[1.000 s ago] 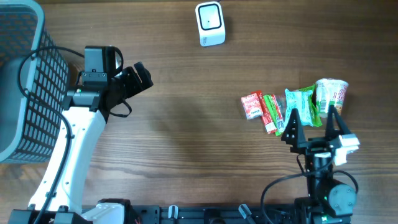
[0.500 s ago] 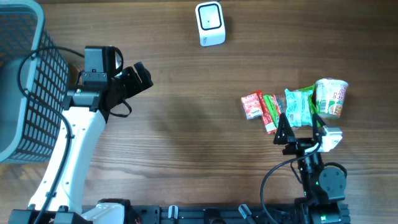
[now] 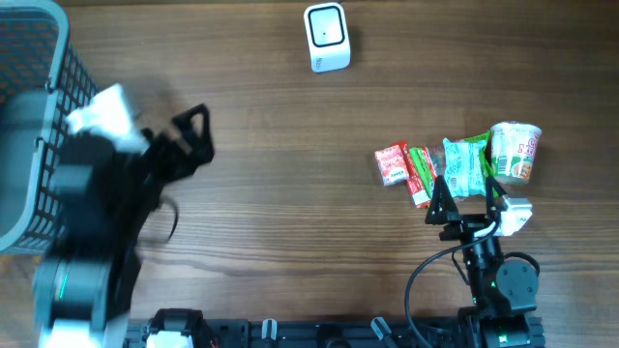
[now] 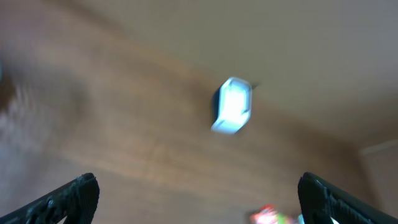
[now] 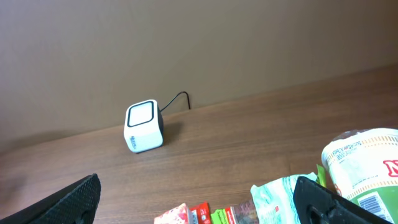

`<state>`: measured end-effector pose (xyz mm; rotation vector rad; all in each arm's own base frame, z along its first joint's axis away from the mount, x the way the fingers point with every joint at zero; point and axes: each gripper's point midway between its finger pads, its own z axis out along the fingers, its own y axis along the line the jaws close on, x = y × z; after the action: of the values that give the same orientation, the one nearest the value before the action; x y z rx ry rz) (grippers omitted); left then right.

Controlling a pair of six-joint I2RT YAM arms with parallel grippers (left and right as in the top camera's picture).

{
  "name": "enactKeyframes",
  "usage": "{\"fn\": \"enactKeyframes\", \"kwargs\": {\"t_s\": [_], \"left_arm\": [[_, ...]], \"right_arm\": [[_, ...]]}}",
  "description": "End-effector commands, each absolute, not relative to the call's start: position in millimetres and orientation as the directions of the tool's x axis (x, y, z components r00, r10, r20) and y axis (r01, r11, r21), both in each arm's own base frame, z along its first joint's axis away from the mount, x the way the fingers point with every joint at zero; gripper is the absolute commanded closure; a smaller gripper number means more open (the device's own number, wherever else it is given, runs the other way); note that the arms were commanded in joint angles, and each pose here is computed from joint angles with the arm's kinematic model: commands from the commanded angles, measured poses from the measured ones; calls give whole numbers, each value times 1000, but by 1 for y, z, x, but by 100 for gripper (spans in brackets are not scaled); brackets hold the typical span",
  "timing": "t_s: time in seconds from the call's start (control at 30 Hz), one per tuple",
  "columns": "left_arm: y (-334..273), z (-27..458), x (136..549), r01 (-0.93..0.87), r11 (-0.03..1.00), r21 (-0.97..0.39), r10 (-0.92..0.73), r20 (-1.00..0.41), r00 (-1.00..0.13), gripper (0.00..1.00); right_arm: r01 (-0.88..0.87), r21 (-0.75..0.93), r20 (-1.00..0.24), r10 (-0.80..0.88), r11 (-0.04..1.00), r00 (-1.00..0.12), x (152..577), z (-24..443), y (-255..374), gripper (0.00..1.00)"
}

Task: Scan the item barcode

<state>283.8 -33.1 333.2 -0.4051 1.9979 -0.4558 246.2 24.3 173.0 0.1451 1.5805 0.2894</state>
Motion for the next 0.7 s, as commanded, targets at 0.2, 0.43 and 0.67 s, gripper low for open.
{"fn": "enactKeyframes", "kwargs": {"t_s": [0.2, 0.43, 0.67], "left_arm": [[-15, 368, 118, 10, 869, -495, -485, -855, -184, 0], [-14, 338, 103, 70, 866, -496, -491, -868, -75, 0], [-20, 379, 177, 338, 852, -400, -512, -773, 375, 0]], "right_arm": [[-100, 288, -958, 286, 953, -32, 246, 174, 26, 0], [-100, 288, -958, 286, 953, -32, 246, 174, 26, 0], [-100, 287, -958, 285, 953, -32, 246, 174, 26, 0]]}}
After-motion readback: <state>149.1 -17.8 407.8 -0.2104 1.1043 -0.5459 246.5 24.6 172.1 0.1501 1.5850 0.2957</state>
